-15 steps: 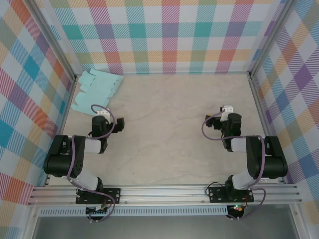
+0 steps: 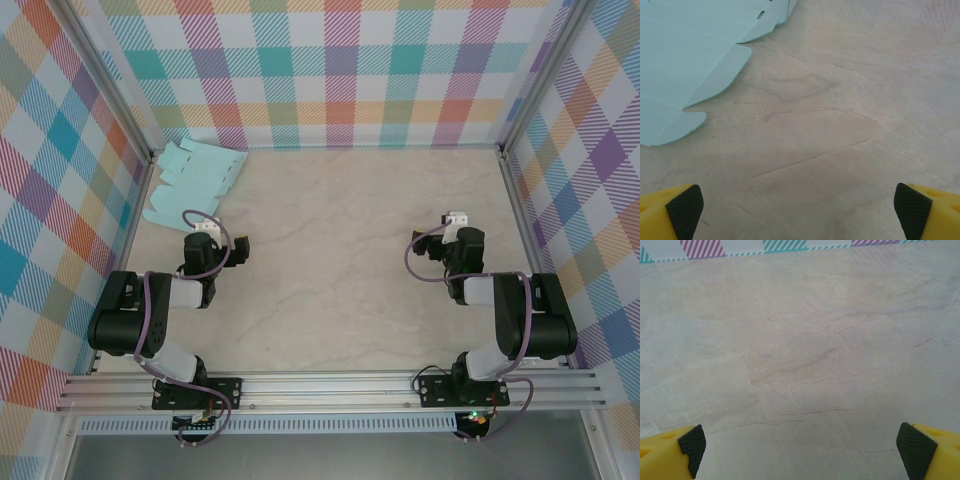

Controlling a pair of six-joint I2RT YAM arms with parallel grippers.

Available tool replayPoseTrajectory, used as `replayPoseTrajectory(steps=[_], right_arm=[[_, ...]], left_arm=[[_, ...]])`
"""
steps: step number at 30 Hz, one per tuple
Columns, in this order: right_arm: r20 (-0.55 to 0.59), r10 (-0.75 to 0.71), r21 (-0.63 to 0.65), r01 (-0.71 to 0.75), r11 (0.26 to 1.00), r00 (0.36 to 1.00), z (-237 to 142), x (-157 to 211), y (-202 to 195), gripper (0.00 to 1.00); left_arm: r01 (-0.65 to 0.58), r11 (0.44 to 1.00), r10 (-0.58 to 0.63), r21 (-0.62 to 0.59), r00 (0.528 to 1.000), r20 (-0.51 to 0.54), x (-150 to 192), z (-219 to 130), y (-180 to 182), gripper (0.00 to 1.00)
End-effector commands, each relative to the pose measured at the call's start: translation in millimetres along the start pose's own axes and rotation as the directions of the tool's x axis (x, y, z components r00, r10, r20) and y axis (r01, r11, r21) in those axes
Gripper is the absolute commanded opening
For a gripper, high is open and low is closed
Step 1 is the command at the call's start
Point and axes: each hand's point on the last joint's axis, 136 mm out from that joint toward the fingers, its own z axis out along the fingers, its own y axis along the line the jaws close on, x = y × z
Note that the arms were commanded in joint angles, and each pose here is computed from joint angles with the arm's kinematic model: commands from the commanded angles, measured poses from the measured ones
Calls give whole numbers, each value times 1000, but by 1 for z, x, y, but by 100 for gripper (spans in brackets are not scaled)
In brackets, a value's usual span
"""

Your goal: Fold the paper box

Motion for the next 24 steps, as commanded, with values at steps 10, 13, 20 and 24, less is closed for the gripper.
replayPoseTrajectory(steps=[10, 13, 20, 24], right_arm=[[31, -3, -3, 3, 1000, 1000, 2, -10, -2, 100], [30, -3, -4, 3, 1000, 1000, 2, -10, -1, 100], [34, -3, -5, 4, 1000, 999, 1, -11, -1, 100], [37, -2, 6, 2, 1000, 999, -8, -25, -1, 100]], left_arm=[[-2, 1000, 2, -5, 999, 47, -15, 1, 0, 100], [-2, 1000, 3, -7, 999, 46, -14, 0, 1, 100], [-2, 1000, 2, -9, 999, 53, -15, 0, 1, 100], [7, 1000, -6, -29, 1000, 28, -27, -7, 3, 100]])
